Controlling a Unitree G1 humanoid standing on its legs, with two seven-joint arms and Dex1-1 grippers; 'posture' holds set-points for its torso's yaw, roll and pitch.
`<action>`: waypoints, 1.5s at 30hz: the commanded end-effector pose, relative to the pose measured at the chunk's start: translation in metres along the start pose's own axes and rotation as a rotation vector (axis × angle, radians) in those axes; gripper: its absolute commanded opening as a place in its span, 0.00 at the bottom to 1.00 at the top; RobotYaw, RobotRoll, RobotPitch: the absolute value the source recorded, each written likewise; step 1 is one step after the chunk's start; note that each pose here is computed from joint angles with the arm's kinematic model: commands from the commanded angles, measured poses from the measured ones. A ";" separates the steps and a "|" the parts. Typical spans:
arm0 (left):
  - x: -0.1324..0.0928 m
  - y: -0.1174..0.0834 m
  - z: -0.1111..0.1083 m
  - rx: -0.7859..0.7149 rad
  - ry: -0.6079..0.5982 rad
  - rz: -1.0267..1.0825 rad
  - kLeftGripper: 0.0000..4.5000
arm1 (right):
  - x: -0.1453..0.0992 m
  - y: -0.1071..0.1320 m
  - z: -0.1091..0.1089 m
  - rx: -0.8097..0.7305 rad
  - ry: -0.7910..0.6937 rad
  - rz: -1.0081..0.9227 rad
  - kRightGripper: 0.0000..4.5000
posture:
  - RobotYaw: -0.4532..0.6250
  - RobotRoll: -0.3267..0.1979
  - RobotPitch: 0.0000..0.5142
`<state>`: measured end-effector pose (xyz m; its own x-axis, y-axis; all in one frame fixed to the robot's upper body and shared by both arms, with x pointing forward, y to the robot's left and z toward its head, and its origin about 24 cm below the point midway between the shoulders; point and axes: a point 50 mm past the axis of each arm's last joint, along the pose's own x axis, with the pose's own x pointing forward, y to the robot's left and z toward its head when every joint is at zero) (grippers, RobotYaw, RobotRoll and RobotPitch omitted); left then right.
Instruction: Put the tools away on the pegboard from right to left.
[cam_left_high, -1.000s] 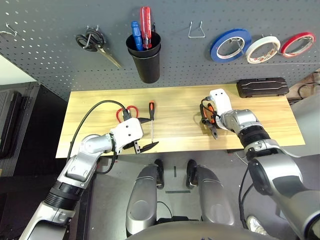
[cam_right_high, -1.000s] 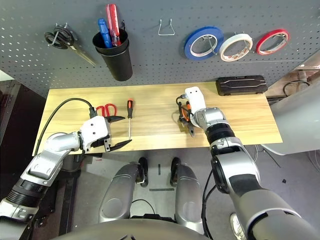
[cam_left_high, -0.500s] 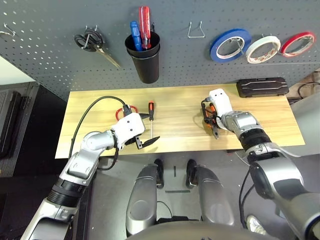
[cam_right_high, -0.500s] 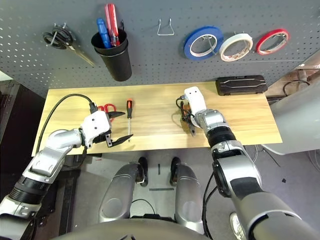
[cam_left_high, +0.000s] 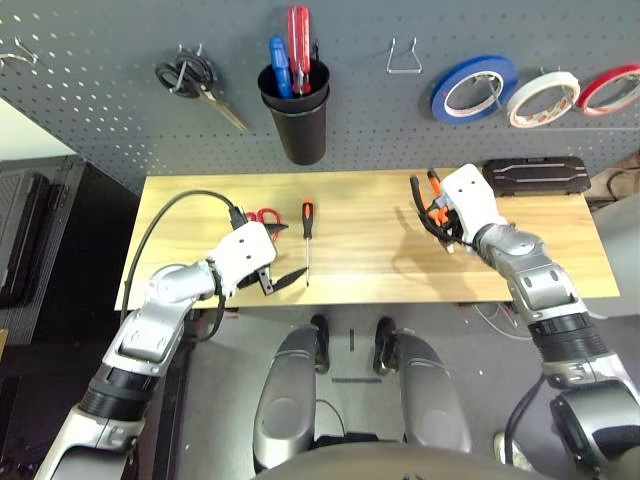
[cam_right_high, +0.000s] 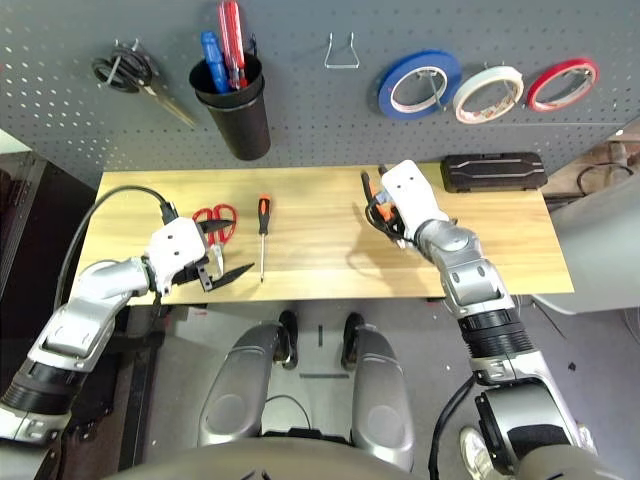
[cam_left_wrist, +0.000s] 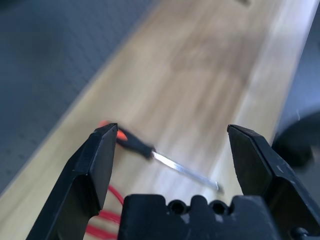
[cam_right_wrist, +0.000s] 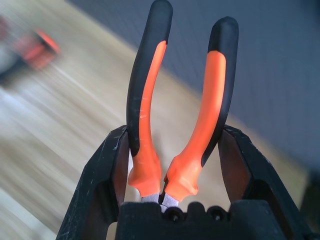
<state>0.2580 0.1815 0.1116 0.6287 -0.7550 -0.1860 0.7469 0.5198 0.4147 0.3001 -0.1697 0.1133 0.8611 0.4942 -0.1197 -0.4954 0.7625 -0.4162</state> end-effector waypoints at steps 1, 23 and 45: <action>-0.003 -0.004 0.023 -0.058 -0.186 0.010 1.00 | -0.010 -0.001 0.016 -0.107 -0.124 0.003 0.65 | 0.58 0.62 0.51; 0.001 0.007 0.074 -0.067 -0.454 0.080 1.00 | -0.001 -0.026 0.134 -0.172 -0.611 -0.263 0.65 | 0.57 0.62 0.47; 0.007 0.013 0.081 -0.030 -0.473 0.093 1.00 | 0.047 -0.053 0.185 -0.181 -0.784 -0.388 0.65 | 0.60 0.62 0.44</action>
<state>0.2562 0.1539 0.1870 0.5430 -0.7905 0.2834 0.7019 0.6125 0.3635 0.3483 -0.1116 0.2850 0.6561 0.4160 0.6297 -0.1306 0.8844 -0.4482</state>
